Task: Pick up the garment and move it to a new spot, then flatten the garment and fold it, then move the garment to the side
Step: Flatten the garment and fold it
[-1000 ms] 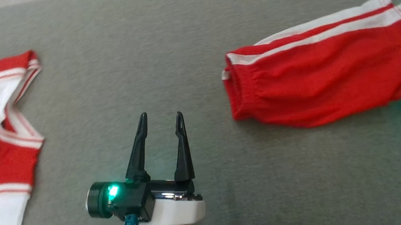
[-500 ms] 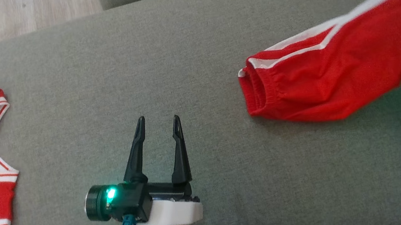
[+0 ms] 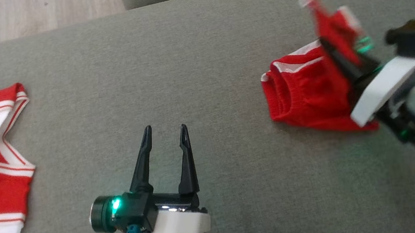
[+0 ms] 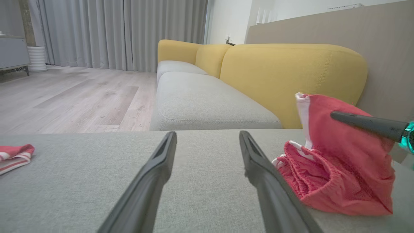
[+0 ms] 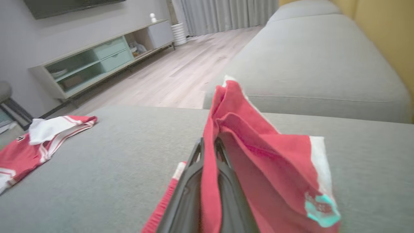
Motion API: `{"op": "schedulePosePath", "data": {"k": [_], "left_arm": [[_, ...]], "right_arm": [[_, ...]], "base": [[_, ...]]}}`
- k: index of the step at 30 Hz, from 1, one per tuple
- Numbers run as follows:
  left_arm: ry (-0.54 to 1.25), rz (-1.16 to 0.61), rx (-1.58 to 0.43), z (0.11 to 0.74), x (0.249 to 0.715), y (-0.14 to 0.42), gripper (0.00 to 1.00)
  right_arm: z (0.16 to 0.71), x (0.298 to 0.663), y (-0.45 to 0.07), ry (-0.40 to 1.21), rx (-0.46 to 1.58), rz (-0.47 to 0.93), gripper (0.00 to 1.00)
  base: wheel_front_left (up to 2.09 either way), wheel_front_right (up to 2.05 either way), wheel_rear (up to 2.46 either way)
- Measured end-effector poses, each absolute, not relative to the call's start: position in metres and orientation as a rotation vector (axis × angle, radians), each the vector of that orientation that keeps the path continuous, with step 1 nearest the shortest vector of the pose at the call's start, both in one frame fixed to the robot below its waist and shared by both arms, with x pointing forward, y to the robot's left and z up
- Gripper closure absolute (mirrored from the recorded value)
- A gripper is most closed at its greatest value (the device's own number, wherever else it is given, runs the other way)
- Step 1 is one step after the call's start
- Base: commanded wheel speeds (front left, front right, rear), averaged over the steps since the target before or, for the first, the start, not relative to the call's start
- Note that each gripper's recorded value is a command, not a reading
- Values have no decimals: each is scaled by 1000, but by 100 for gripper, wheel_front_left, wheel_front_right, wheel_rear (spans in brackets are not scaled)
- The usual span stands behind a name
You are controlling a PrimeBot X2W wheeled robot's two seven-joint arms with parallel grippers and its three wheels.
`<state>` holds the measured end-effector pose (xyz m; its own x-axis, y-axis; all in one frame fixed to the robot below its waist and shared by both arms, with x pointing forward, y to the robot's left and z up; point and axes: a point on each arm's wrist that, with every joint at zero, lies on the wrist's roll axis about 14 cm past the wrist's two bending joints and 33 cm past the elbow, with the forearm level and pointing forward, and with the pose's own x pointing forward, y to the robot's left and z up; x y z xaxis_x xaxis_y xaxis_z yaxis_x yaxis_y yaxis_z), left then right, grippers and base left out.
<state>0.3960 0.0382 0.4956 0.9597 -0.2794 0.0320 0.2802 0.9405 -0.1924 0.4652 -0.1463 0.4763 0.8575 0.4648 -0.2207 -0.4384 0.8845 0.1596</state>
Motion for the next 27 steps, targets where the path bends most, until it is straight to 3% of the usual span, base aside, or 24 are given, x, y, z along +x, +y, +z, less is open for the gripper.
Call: {"op": "schedulePosePath", "data": {"k": [5,6,15,21,22,23,24,25,27], "left_arm": [[7,-261,-202,493,389,47,0],[5,-253,-205,494,387,49,0],[-12,-225,-208,501,375,57,0],[-9,-218,-208,501,366,59,0],[-8,-218,-209,500,365,59,0],[-7,-218,-209,500,364,59,0],[-6,-217,-209,500,364,59,0],[-4,-214,-209,499,364,60,0],[0,-207,-211,498,364,62,0]], "right_arm": [[463,446,-97,299,116,609,100],[456,437,-85,327,119,638,0],[466,429,-75,280,153,637,0],[477,447,-127,230,109,491,0],[475,451,-139,233,101,456,24],[472,454,-150,241,98,419,79],[467,456,-160,254,94,386,79],[460,457,-169,273,78,361,100],[443,456,-182,323,15,335,100]], "base": [[0,0,0],[0,0,0],[0,0,0],[0,0,0],[0,0,0],[0,0,0],[0,0,0],[0,0,0],[0,0,0]]}}
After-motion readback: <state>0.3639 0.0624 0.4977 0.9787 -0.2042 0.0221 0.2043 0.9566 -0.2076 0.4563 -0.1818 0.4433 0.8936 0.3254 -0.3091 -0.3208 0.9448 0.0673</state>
